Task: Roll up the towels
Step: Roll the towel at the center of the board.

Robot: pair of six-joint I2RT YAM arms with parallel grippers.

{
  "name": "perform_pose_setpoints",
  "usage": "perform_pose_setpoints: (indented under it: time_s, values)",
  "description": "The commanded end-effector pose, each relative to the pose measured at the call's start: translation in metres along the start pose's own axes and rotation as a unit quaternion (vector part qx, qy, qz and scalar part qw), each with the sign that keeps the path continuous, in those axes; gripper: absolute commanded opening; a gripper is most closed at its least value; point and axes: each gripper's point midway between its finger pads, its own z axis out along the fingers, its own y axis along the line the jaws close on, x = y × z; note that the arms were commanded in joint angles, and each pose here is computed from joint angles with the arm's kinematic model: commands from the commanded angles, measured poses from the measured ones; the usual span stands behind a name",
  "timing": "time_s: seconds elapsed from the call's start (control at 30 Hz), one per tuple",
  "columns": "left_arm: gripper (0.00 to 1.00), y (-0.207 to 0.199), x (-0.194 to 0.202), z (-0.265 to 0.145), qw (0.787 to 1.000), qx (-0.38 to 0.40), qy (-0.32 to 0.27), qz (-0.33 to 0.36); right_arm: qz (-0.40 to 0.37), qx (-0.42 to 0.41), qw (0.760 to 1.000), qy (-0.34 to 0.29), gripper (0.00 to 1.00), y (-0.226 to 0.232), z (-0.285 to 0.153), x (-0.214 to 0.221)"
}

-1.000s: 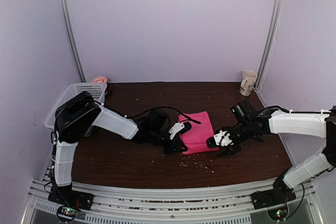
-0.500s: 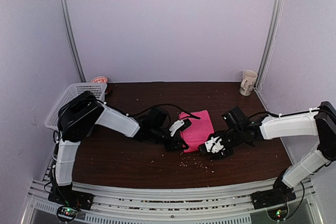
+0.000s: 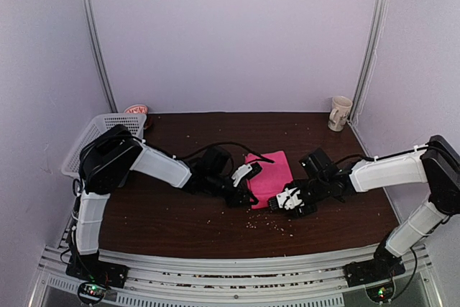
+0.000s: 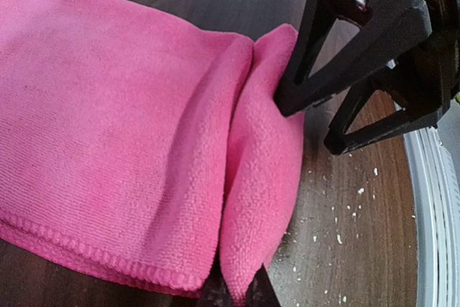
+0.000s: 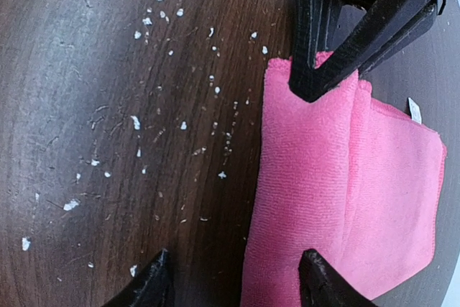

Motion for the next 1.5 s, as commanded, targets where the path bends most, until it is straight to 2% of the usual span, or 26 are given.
perform_pose_setpoints:
  time_s: [0.0, 0.1, 0.3, 0.57, 0.73, 0.87, 1.1, 1.47]
  values:
    - [0.0, 0.018, 0.015, 0.003, 0.999, -0.018, 0.018, -0.022, 0.016, 0.014, 1.0, 0.019, 0.59, -0.008, 0.004, 0.004]
    - [0.0, 0.019, 0.015, 0.002, 0.999, -0.021, 0.018, -0.023, 0.02, 0.02, 0.999, 0.023, 0.59, -0.011, 0.005, 0.005]
    - [0.14, 0.02, 0.014, 0.0, 0.999, -0.026, 0.016, -0.023, 0.026, 0.036, 0.999, 0.026, 0.59, -0.019, 0.005, 0.006]
    - [0.27, 0.02, 0.003, -0.011, 0.999, -0.036, 0.002, -0.015, 0.038, 0.052, 0.997, 0.036, 0.56, -0.029, 0.007, 0.008]
    - [0.4, 0.016, -0.008, -0.019, 0.999, -0.04, -0.009, -0.002, 0.045, 0.05, 0.997, 0.042, 0.55, -0.032, 0.011, 0.01]
    - [0.46, 0.012, -0.016, -0.029, 0.999, -0.047, -0.018, 0.012, 0.049, 0.052, 0.996, 0.045, 0.54, -0.035, 0.012, 0.01]
    - [0.52, 0.002, -0.027, -0.048, 0.997, -0.06, -0.037, 0.042, 0.066, 0.061, 0.994, 0.059, 0.49, -0.044, 0.017, 0.015]
    - [0.55, -0.008, -0.019, -0.064, 0.995, -0.065, -0.046, 0.068, 0.097, 0.046, 0.992, 0.071, 0.3, -0.054, 0.024, 0.017]
